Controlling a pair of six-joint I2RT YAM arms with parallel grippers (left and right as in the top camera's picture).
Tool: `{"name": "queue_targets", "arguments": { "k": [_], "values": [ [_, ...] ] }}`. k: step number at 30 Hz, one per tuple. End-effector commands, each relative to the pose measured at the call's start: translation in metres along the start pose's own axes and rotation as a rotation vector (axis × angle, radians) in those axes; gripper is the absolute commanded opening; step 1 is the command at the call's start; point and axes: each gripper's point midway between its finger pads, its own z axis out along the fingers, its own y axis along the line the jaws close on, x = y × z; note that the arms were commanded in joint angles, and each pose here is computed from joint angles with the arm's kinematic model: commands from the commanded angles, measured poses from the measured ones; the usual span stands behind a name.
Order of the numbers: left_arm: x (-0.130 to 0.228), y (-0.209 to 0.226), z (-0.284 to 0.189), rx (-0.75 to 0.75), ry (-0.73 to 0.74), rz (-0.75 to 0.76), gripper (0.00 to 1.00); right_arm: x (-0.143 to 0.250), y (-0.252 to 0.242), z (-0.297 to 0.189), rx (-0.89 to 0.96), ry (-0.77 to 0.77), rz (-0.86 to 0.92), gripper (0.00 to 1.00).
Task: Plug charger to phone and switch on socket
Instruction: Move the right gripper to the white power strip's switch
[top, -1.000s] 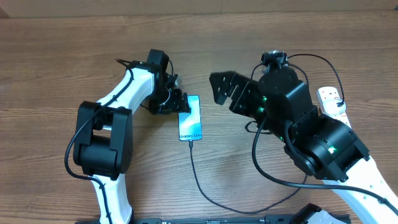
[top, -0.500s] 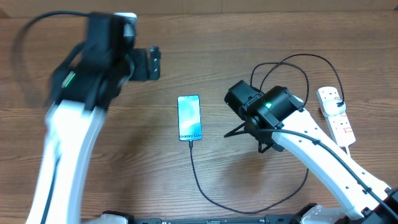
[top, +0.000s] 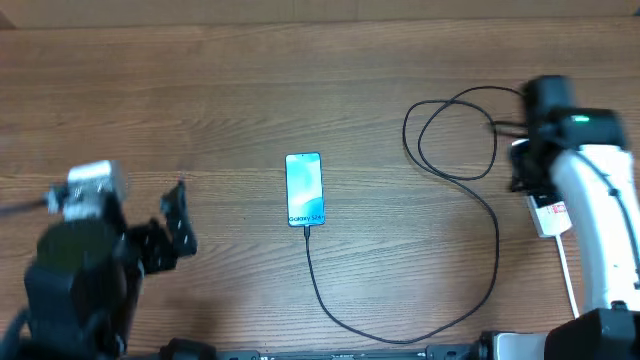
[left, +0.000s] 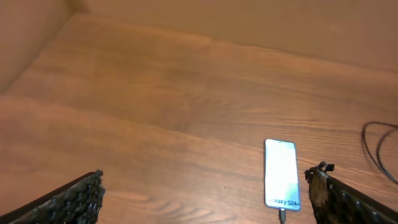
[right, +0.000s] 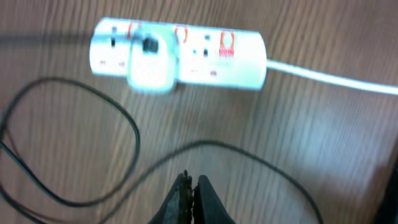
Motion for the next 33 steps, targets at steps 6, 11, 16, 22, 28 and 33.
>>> {"name": "queue_targets", "arguments": {
  "k": [6, 11, 16, 22, 28, 33],
  "values": [
    [0.033, 0.015, 0.026, -0.099, 0.051, -0.126, 0.99, -0.050, 0.000, 0.022, -0.189, 0.139, -0.033, 0.04],
    [0.031, 0.011, 0.035, -0.099, 0.055, -0.125, 0.99, -0.066, -0.007, 0.046, -0.158, 0.159, 0.013, 0.04],
    [0.032, 0.009, 0.037, -0.097, 0.065, -0.136, 0.99, -0.066, -0.003, 0.076, -0.155, 0.249, 0.041, 0.04],
    [0.032, 0.007, 0.037, -0.087, 0.070, -0.136, 1.00, -0.057, 0.004, 0.113, -0.125, 0.327, 0.031, 0.04],
    [0.033, 0.007, 0.037, -0.084, 0.072, -0.136, 0.99, -0.061, 0.012, 0.127, -0.134, 0.316, 0.031, 0.04],
    [0.034, 0.006, 0.037, -0.081, 0.077, -0.135, 0.99, -0.064, 0.016, 0.131, -0.146, 0.303, 0.030, 0.04]
  ]
}}
